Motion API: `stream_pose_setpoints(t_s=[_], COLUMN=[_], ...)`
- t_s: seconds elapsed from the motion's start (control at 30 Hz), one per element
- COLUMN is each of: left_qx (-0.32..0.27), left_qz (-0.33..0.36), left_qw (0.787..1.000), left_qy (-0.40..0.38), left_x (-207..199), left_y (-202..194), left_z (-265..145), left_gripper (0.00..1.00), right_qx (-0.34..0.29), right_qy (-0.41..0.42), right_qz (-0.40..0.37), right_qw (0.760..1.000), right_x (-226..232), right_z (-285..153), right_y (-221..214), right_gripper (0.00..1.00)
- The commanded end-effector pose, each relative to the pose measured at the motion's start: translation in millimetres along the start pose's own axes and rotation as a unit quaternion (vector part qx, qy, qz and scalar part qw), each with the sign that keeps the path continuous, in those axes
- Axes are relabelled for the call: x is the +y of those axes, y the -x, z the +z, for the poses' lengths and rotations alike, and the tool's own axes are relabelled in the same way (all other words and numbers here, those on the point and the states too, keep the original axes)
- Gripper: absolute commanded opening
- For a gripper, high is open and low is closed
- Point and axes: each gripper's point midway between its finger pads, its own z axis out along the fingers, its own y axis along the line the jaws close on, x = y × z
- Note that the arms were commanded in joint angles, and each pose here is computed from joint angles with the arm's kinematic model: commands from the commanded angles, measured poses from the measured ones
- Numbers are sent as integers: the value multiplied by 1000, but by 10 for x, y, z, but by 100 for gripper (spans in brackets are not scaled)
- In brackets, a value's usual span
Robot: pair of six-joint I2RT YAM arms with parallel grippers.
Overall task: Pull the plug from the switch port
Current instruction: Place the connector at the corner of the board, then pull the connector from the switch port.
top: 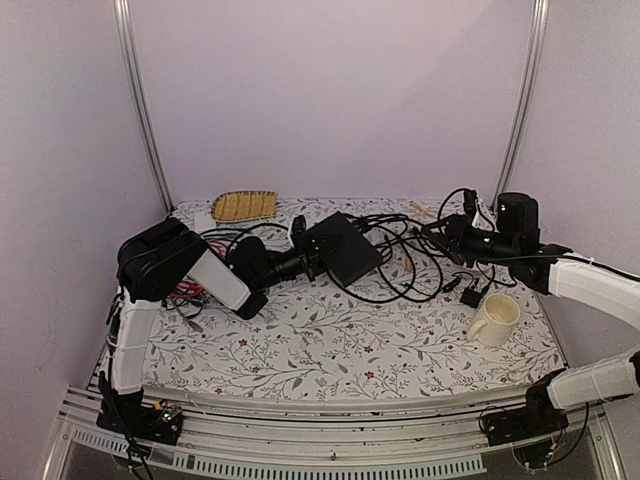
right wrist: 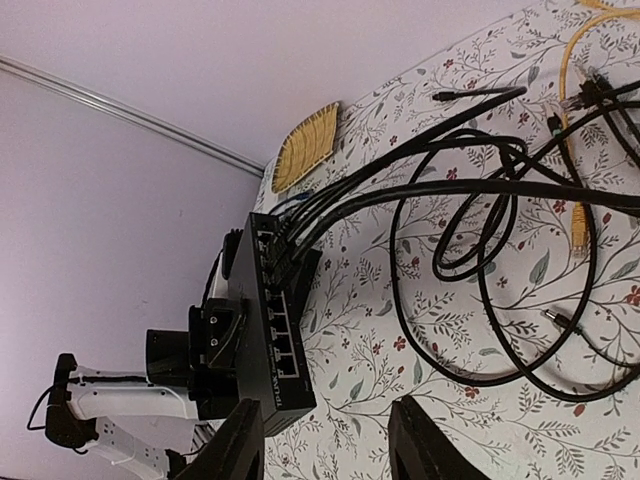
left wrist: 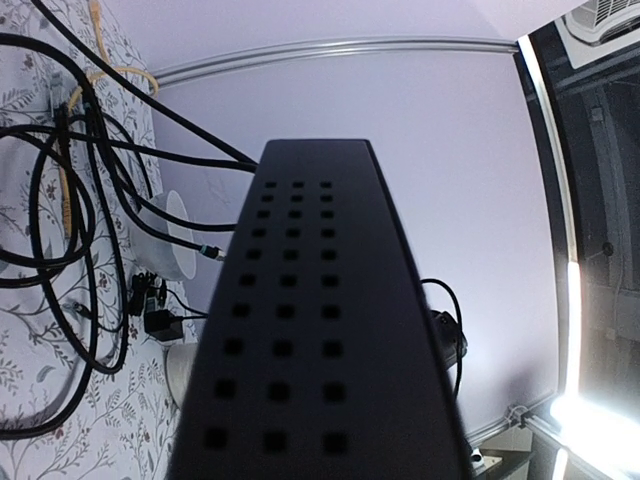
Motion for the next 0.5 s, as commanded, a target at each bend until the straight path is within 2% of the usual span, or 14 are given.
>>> stream_pose_setpoints(t_s=[0.0, 0.47], left_qx=[30, 46], left_qz=[38, 33], left_qw=[996, 995], left_qy=[-80, -81], left_x=[-474, -472], left_y=[-141, -302], left_z=[78, 144], left_gripper=[0, 0], right_qx=[7, 26], right_qy=[58, 113], right_qz=[26, 68], right_qw=[998, 991], right_x=[178, 211], right_z=[180, 635], right_y=[-158, -402], right_gripper=[43, 40])
